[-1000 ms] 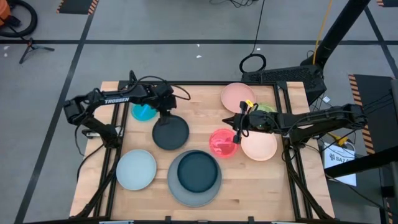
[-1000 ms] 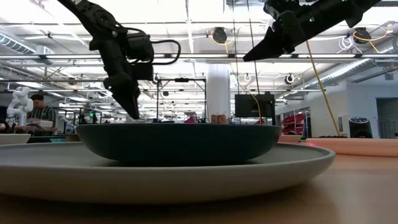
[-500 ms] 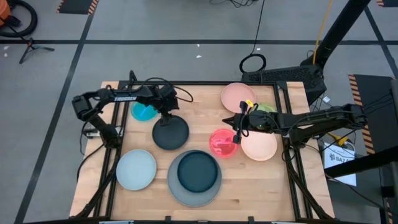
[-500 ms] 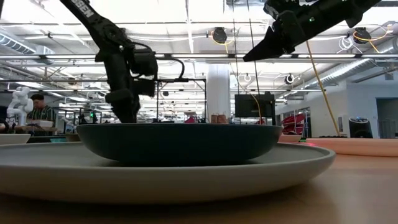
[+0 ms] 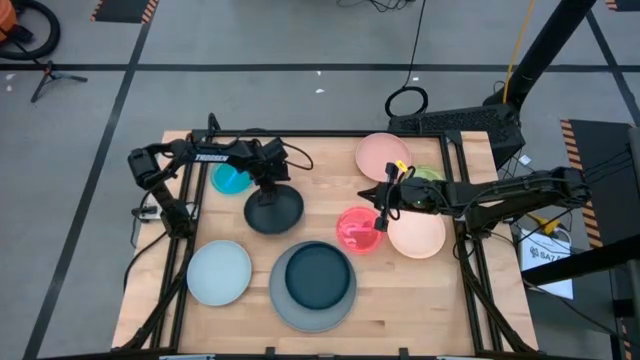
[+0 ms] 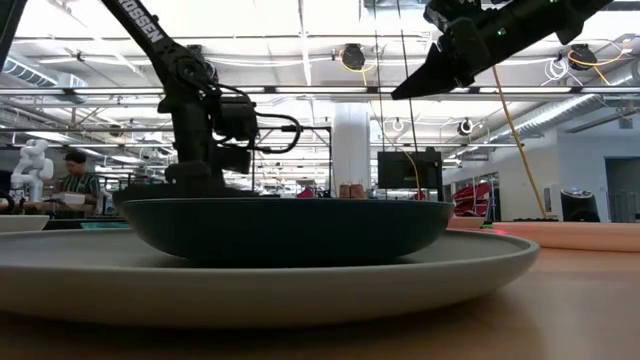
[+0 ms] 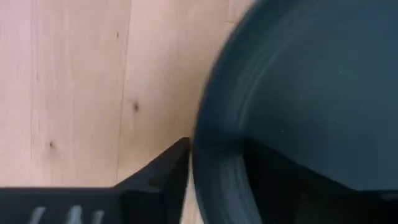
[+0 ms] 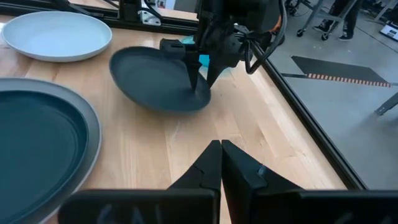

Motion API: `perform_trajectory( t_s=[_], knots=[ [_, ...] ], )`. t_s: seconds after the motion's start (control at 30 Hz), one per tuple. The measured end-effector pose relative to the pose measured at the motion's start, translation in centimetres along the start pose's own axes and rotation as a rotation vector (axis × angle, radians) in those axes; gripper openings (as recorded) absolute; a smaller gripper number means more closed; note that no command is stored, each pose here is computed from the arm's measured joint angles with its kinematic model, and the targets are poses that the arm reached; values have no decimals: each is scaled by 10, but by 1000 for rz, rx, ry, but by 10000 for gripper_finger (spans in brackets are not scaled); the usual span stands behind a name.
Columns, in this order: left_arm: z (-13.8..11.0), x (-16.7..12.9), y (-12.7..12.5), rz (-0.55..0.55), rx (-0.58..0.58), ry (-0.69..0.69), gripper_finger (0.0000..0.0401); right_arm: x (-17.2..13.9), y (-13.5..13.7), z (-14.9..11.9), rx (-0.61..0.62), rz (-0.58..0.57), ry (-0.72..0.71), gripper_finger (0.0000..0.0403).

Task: Stack plastic plates
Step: Stack the black plate on top of the dark blue plate

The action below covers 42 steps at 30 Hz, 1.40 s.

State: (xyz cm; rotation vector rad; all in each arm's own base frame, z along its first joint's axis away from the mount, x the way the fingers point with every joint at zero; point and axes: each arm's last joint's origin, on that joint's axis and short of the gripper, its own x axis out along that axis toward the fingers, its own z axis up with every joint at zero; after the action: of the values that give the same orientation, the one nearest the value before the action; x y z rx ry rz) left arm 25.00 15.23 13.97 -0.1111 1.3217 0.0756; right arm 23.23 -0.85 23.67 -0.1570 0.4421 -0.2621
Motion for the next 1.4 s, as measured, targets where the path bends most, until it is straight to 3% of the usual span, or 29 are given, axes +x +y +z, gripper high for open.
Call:
perform_trajectory(
  t_s=[0.2, 0.37, 0.53, 0.77, 0.9, 1.13, 1.4],
  knots=[
    [1, -1, 0, 2, 1, -5, 59, 0, -1, 0, 0, -10, 4, 2],
    [1, -5, -1, -4, -11, -17, 14, 1, -4, -1, 13, -21, 6, 2],
    [0, -23, -4, 25, -54, -66, 12, 1, -4, -1, 14, -21, 7, 2],
    [-4, -71, -13, 152, -95, -189, 11, 1, -4, -1, 15, -20, 6, 2],
    [-8, -98, -26, 158, -145, -273, 11, 1, -4, -1, 18, -20, 6, 2],
    [-8, -125, -65, 36, -188, -408, 11, 1, -4, -1, 18, -20, 6, 2],
    [8, -128, -121, -144, -206, -501, 11, 1, -4, 0, 19, -20, 2, 2]
  ],
)
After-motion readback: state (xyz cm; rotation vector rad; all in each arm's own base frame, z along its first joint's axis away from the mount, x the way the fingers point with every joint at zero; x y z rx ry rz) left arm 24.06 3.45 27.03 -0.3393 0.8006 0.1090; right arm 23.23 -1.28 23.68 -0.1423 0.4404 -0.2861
